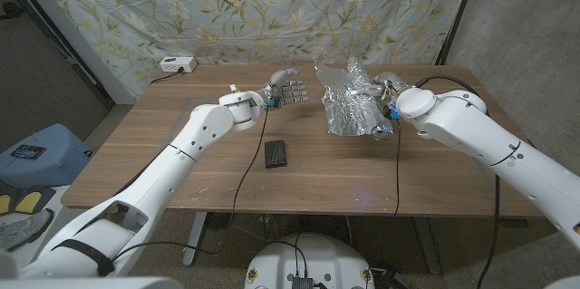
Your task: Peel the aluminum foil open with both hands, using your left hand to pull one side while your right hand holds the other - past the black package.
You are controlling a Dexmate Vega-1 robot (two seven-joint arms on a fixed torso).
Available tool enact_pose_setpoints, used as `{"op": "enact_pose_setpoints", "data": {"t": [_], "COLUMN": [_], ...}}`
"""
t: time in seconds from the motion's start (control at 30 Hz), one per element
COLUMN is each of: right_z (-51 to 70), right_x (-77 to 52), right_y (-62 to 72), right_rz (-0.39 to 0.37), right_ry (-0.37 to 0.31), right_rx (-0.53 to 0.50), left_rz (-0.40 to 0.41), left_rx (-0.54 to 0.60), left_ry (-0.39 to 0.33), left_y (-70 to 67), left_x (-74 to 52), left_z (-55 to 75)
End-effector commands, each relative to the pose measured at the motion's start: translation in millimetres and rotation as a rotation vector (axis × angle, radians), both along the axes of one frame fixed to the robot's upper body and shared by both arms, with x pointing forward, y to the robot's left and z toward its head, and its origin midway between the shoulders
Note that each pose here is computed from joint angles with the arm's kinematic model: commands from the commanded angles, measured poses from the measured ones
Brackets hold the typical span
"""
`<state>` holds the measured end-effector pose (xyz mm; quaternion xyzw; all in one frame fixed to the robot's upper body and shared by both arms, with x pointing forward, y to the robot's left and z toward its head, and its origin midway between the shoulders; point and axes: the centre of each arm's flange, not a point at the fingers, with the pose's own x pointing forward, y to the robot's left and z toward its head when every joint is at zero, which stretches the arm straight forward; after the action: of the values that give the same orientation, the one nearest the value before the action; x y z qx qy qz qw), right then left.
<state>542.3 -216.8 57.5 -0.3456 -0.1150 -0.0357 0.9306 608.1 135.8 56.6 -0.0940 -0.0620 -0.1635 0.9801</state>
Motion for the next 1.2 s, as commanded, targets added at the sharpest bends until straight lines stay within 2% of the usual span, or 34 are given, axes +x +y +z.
{"op": "enact_pose_setpoints", "data": {"t": [0.03, 0.33, 0.4, 0.87, 1.2], "right_z": [2.3, 0.7, -0.4, -5.8, -7.9], "right_x": [4.6, 3.6, 2.8, 0.5, -0.9], "right_y": [5.7, 4.2, 2.9, -3.0, -9.8], "right_rz": [0.004, 0.007, 0.011, 0.001, 0.001], "right_ry": [-0.001, -0.005, 0.002, 0.01, 0.013], "right_rx": [-0.025, -0.024, -0.014, -0.016, -0.007], "left_rz": [-0.1, -0.164, -0.201, -0.264, -0.322], "left_rx": [0.043, 0.074, 0.061, 0.103, 0.119], "left_ry": [0.069, 0.107, 0.136, 0.185, 0.216], "left_y": [-15.6, -27.4, -29.6, -44.9, -61.3], "left_x": [4.3, 4.7, 6.3, 8.8, 14.2], "left_z": [7.2, 6.7, 5.4, 6.0, 6.1]}}
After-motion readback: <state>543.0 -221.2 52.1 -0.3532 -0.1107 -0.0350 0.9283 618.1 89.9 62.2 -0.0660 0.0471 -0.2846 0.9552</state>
